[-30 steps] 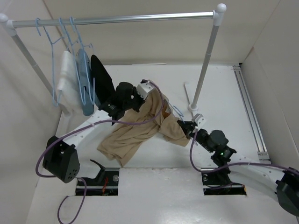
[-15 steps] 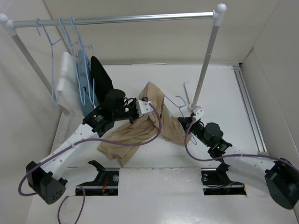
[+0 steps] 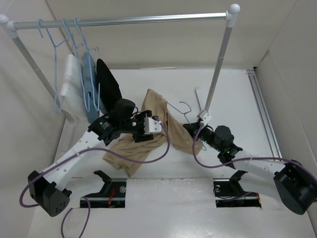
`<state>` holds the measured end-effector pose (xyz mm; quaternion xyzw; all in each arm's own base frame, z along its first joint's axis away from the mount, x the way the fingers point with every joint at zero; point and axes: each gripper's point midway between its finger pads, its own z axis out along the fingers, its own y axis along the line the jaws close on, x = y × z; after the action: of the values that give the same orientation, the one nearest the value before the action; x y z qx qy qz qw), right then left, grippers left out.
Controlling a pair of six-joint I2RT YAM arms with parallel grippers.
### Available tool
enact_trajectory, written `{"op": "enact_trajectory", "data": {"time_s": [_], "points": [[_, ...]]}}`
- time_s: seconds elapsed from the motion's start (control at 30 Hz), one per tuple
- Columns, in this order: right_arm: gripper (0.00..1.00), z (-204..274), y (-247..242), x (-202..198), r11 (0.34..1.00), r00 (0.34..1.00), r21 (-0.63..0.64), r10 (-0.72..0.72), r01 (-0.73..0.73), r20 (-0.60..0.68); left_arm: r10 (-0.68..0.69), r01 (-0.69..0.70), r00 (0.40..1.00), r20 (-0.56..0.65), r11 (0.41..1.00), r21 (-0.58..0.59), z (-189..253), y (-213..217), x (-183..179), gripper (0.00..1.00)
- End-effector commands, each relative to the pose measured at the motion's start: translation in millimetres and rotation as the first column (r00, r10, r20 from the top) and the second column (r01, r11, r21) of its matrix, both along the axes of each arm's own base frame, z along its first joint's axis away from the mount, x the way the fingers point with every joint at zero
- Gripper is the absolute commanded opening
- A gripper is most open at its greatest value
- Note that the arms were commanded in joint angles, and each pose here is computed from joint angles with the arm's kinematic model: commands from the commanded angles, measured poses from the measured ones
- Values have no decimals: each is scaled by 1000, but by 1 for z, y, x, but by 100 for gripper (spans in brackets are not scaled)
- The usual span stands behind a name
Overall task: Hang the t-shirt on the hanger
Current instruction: Place tshirt on hanger
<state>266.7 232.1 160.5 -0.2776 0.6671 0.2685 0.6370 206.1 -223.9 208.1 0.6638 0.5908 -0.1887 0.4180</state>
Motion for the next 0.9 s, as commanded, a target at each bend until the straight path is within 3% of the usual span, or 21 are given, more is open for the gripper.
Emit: {"op": "enact_trajectory", "data": {"time_s": [0.0, 0.03, 0.13, 0.37, 0.53, 0.77, 0.83, 0.87], "points": [[0, 27, 13, -8, 994, 988, 19, 105, -108, 117, 47, -49, 999, 21, 996, 75, -8, 12, 7, 63], [0, 18, 13, -10, 993, 987, -18, 121, -119, 103, 65, -68, 997, 44, 995, 78, -7, 13, 13, 72], [0, 12, 15, -13, 989, 985, -39, 146, -142, 94, 114, -121, 976, 183, 992, 24, 23, 17, 28, 74], [0, 12, 15, -20, 984, 979, -44, 175, -171, 102, 90, -23, 865, 493, 990, -139, 92, 4, 43, 89], [0, 16, 16, -24, 980, 974, -47, 196, -191, 116, 10, -26, 901, 434, 999, 31, 49, -13, 78, 89], [0, 18, 15, -25, 980, 972, -59, 197, -190, 131, -13, -53, 911, 411, 987, 149, 26, -15, 114, 92], [0, 21, 18, -29, 976, 967, -55, 215, -209, 139, -13, -57, 903, 429, 987, 149, 26, -15, 121, 87], [0, 21, 18, -29, 976, 967, -55, 215, -209, 139, -29, -48, 913, 408, 983, 176, 15, -15, 122, 72]]}}
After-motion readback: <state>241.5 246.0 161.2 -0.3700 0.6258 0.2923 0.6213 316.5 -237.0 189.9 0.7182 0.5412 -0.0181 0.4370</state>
